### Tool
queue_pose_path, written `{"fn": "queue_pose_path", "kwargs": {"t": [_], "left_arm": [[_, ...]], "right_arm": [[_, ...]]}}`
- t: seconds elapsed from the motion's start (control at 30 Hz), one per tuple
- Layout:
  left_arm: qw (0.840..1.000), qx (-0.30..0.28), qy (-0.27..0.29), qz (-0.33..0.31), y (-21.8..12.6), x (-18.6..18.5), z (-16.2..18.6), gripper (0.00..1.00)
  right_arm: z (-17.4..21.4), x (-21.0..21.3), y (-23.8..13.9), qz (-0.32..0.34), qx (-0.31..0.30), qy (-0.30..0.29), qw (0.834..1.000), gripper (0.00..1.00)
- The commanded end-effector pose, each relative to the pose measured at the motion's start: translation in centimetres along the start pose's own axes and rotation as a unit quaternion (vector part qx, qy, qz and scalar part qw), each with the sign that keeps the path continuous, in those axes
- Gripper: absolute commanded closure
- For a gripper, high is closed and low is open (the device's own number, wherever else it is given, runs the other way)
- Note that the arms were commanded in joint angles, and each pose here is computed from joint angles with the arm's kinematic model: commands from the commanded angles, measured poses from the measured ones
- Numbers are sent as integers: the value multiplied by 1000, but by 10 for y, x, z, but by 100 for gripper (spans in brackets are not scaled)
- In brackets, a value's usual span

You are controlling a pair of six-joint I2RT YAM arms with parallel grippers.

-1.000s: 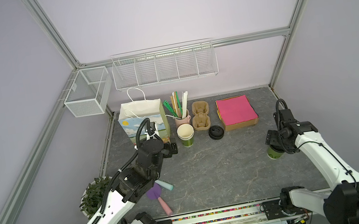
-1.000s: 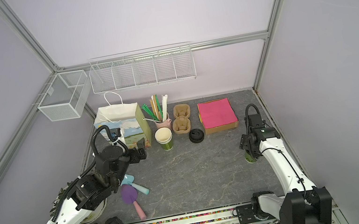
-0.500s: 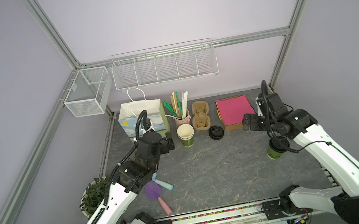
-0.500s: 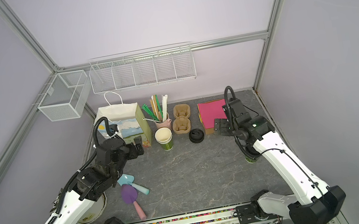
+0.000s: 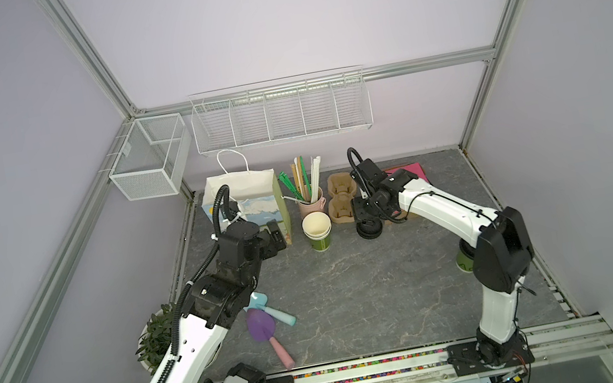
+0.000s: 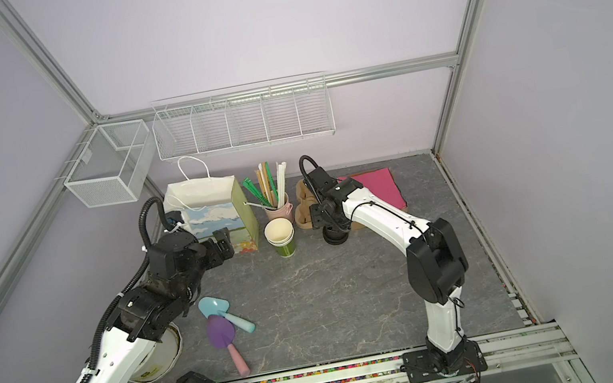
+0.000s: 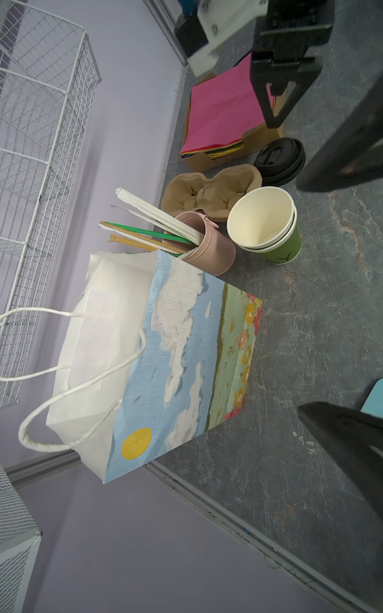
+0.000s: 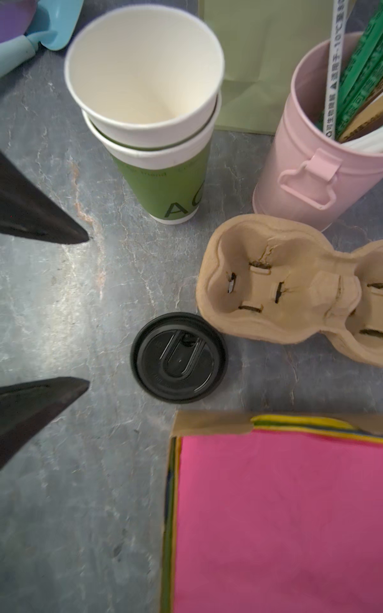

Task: Pack the takeout coffee
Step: 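Set the cup down, open the right gripper and raise it toward the napkin box, then lower the right gripper into the brown pulp cup carrier stack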

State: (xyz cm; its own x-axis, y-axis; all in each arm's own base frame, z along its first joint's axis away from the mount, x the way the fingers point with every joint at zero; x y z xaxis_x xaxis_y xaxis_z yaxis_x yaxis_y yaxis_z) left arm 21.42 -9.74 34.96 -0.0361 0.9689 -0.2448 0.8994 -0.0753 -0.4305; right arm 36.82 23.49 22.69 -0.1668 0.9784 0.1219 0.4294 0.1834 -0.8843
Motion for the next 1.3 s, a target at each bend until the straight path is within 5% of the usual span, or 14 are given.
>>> {"fn": "queue_pose_path", "kwargs": {"t": [0.0,0.5,1.27], "left_arm": [[1000,-3,1,-12,2,3,2,3],[1000,2,13,-19,8,2,5,5],[1000,2,15,-16,8,2,6,5]], "right_arm": [[-18,-1,12,-38,-19,5,999,43],[-42,-28,68,-101,-13,64,993,56],[-46,-33,94,-91,-5,66,994,68]]}}
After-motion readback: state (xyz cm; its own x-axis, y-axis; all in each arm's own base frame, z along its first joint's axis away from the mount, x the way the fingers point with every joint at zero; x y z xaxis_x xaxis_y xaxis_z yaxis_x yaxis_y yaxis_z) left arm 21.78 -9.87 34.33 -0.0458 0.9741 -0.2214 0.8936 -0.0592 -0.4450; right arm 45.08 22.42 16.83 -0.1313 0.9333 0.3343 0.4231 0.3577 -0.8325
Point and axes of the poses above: each gripper's point midway between its finger pads, its own y axis out along the fingers, its own x axis along the line the jaws close on, z = x × y, the point moved 9 cm from there along -y, back along the fingers, and after that the axes turned 3 degrees about -y, right-handed, at the moved point
